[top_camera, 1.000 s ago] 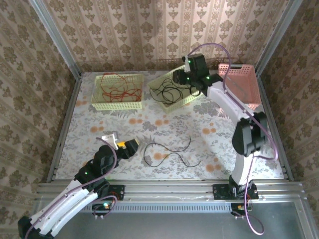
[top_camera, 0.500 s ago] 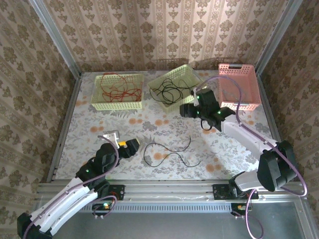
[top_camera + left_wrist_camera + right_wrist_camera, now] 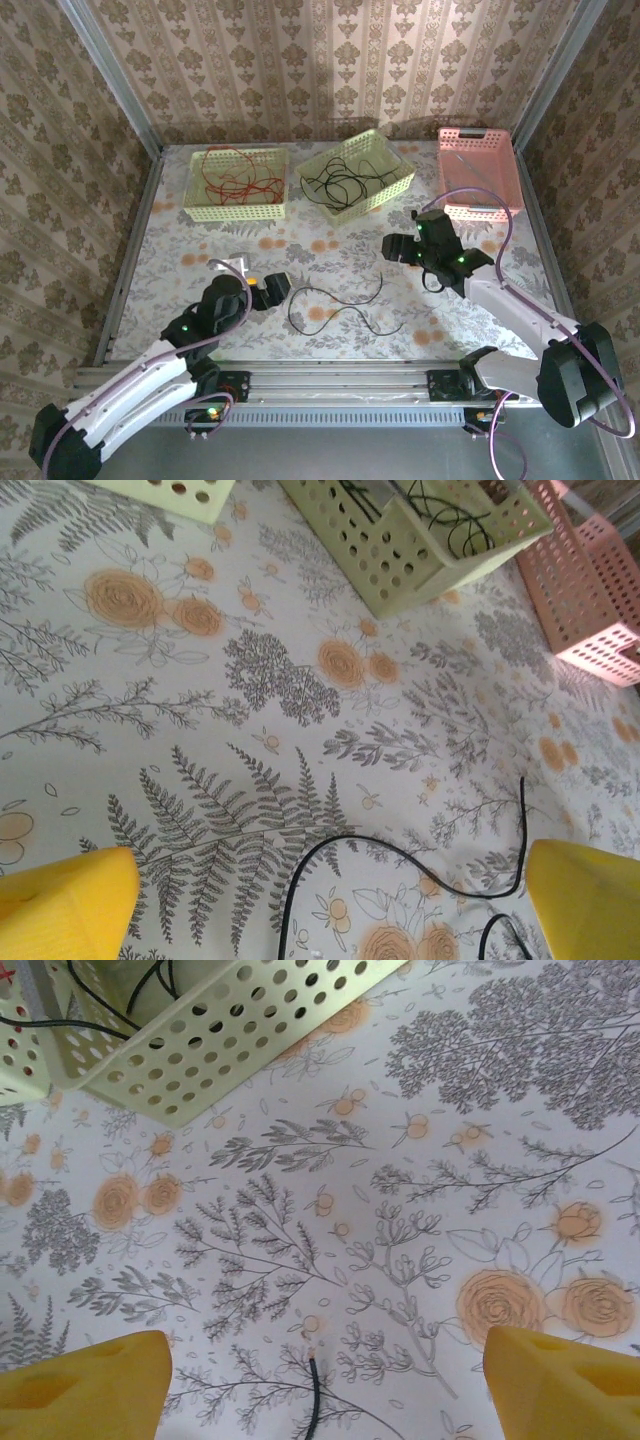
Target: Untangle the cables
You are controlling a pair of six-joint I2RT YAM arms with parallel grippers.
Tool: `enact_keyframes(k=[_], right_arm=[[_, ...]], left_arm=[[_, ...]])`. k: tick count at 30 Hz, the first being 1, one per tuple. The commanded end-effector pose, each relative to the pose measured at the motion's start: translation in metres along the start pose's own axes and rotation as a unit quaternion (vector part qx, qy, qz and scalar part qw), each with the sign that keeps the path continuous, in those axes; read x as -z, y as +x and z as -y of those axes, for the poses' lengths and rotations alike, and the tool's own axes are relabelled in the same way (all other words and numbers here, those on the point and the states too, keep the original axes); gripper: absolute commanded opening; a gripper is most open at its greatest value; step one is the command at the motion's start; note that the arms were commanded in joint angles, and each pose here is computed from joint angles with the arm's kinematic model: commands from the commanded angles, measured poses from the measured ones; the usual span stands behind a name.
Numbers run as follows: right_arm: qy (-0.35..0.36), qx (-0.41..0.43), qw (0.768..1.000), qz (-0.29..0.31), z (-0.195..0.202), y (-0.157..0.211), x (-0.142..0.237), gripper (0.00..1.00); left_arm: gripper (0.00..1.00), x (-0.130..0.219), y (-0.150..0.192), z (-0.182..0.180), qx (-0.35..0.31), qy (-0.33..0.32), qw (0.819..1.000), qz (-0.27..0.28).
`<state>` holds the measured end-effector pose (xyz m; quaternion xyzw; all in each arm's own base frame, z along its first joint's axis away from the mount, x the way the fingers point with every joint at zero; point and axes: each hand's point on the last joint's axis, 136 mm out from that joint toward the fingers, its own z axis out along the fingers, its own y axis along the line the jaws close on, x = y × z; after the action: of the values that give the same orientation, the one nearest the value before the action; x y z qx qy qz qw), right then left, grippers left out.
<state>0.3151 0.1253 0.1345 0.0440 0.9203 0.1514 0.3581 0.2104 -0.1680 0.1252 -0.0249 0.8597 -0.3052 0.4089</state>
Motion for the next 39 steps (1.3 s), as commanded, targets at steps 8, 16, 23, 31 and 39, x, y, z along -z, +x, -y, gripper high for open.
enact_keyframes(k=[8,16,23,31,39], right_arm=[[0.014,-0.028,0.999,-0.007,0.003,0.0,-0.008,0.89],[-0.037,0.018,0.997,-0.068,-0.02,0.026,-0.012,0.63],[-0.041,0.107,0.99,-0.087,-0.054,0.045,-0.014,0.6],[-0.059,0.176,0.976,-0.115,-0.087,0.081,-0.018,0.59],[-0.071,0.261,0.945,-0.182,-0.103,0.158,-0.019,0.53]], left_arm=[[1.0,0.0,-0.033,0.021,-0.025,0.01,0.999,0.022],[1.0,-0.009,-0.024,0.018,0.0,0.003,1.0,-0.001],[1.0,-0.016,-0.02,0.017,0.0,-0.013,1.0,-0.024],[1.0,-0.032,0.006,0.005,0.015,-0.034,0.996,-0.076],[0.96,-0.049,0.051,-0.009,0.022,-0.045,0.987,-0.153]])
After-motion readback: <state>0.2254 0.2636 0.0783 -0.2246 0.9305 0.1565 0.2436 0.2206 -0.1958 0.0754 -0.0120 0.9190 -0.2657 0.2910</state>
